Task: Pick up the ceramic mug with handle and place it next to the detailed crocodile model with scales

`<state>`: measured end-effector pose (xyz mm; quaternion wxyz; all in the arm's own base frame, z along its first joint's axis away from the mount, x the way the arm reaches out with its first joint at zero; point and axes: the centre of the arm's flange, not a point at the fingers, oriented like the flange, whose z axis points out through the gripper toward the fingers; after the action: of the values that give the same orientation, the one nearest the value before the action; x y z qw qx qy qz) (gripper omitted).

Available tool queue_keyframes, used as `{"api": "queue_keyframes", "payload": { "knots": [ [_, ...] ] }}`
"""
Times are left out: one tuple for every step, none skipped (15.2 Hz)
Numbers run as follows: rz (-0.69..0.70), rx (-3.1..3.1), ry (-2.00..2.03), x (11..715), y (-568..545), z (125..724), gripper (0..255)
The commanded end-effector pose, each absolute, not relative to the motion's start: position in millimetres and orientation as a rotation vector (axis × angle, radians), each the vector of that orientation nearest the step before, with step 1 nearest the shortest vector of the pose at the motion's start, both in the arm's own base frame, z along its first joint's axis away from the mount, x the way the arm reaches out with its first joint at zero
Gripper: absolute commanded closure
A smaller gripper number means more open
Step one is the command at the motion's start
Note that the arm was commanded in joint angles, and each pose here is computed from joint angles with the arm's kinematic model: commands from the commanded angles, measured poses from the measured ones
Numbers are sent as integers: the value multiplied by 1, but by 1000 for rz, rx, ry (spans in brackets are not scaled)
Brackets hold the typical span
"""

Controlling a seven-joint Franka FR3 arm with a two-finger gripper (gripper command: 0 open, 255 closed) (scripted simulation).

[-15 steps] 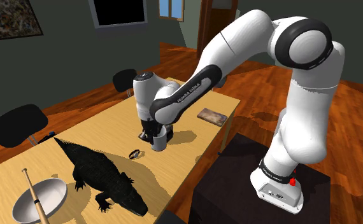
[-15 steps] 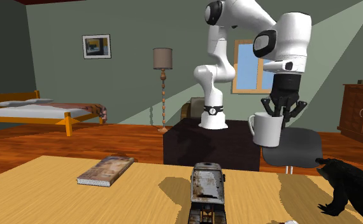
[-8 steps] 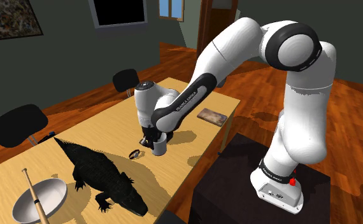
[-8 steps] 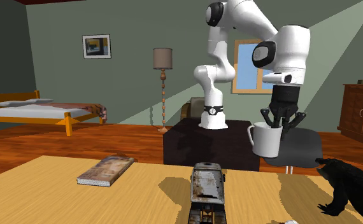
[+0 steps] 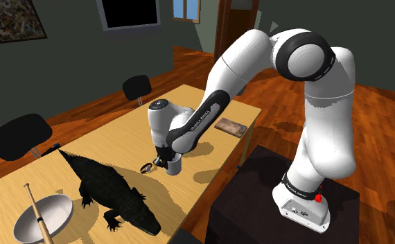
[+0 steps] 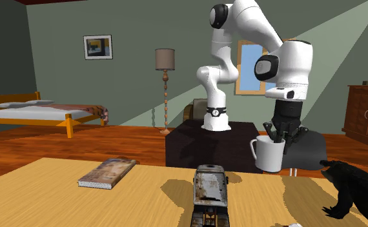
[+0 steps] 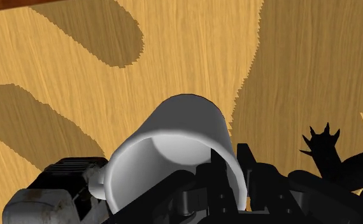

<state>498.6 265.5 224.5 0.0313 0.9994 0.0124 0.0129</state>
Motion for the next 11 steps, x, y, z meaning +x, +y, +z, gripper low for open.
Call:
{"api": "queue_keyframes", "payload": {
  "knots": [
    [41, 3079, 39, 498, 265, 213, 255],
    [41, 3079, 39, 498, 265, 208, 255],
    [41, 3079, 39, 498, 265, 203, 255],
    [41, 3079, 39, 498, 265, 198, 255],
    [41, 3079, 39, 498, 265, 192, 255],
    [41, 3079, 39, 498, 265, 187, 255],
    [41, 3079, 39, 498, 265, 182, 255],
    [41, 3079, 39, 498, 265, 177, 255],
    [41, 3079, 39, 498, 265, 171, 255],
    [41, 3079, 39, 498, 265, 166, 255],
    [41, 3079, 39, 498, 265, 161, 255]
  ]
}}
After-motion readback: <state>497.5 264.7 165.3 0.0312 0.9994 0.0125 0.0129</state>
